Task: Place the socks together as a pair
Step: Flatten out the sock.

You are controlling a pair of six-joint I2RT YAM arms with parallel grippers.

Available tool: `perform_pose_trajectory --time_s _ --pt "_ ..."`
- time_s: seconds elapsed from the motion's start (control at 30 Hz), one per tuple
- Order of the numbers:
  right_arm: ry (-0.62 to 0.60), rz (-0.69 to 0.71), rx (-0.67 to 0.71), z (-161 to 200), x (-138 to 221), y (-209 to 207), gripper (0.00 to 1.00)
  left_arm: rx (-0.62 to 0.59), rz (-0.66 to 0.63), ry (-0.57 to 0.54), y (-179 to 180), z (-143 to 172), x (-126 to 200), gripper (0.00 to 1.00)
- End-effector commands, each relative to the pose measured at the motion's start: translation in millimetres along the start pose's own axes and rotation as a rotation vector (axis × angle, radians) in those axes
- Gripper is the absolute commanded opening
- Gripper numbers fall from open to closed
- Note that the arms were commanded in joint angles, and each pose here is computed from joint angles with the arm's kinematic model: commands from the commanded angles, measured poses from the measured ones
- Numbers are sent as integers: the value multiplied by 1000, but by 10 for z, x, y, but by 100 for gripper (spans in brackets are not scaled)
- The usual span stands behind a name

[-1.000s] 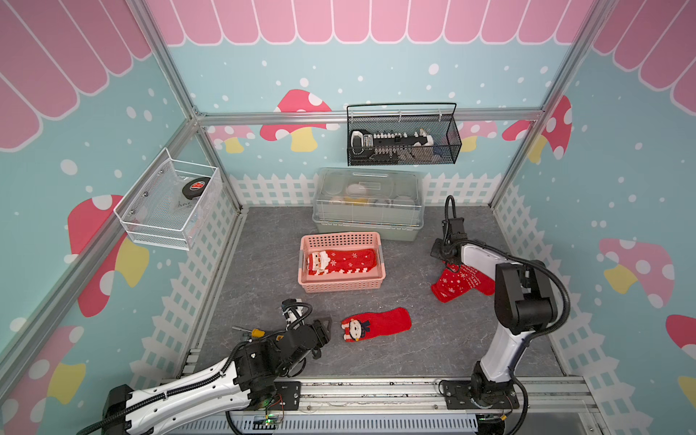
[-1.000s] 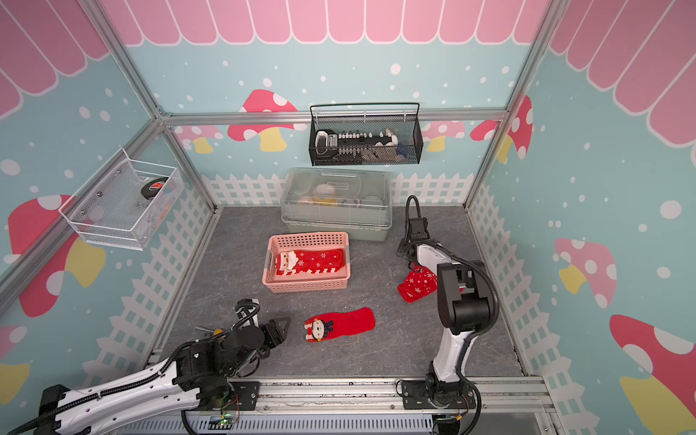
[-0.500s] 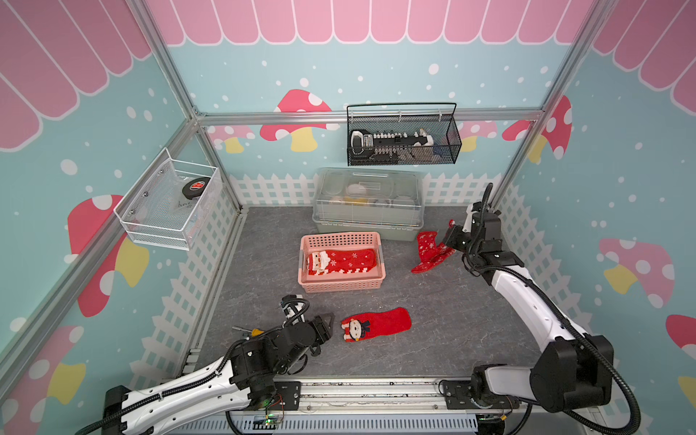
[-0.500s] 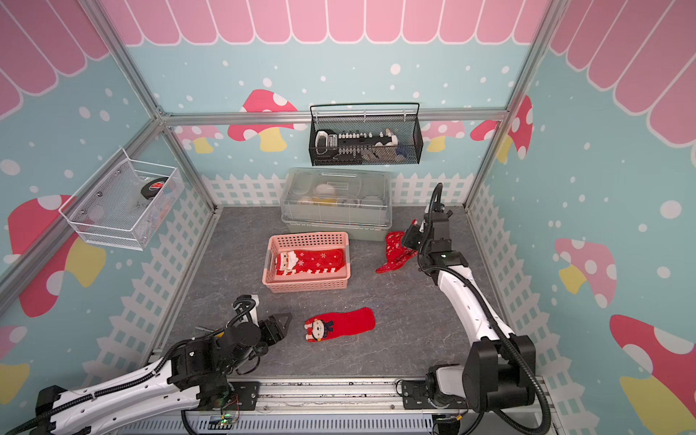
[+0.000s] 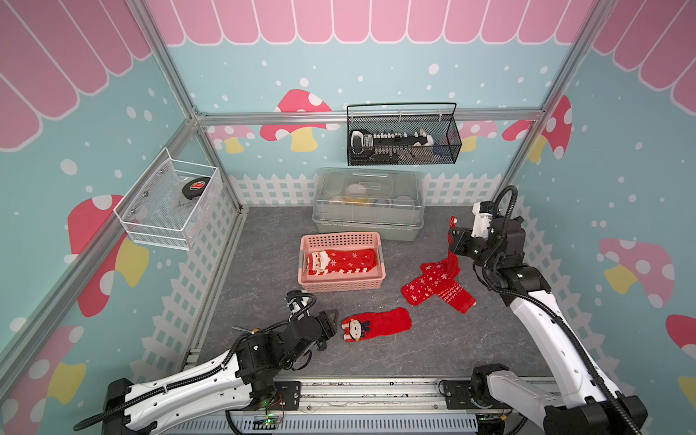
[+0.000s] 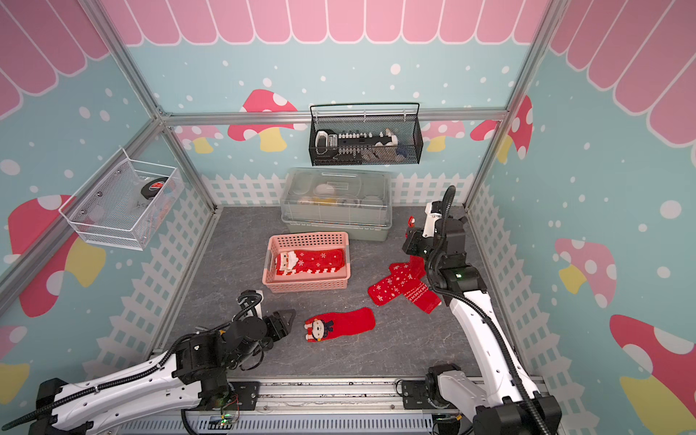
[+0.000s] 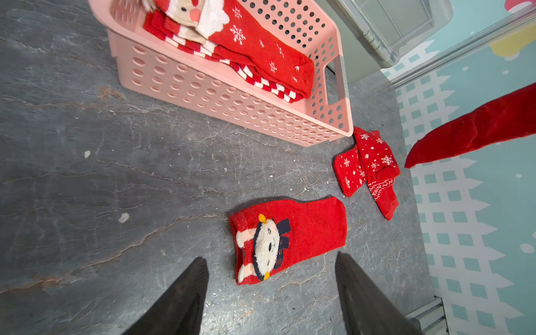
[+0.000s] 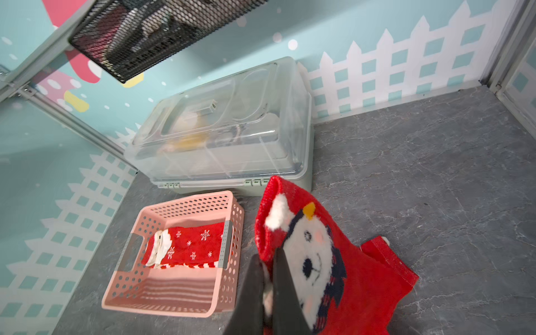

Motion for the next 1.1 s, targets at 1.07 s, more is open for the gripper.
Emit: perform_pose_trajectory --time_s 1.07 --pt "359 -506 48 2065 416 1207 5 15 -31 3 -192 31 -265 70"
Point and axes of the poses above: each gripper's point midway between its finger pads, its own x axis back along the fingers, its own y axis along the line the jaws close on, z = x × y, the point moved 3 cm from there along x, back along the fingers, and after that the axes turned 3 degrees about -x, right-handed, at the moved point
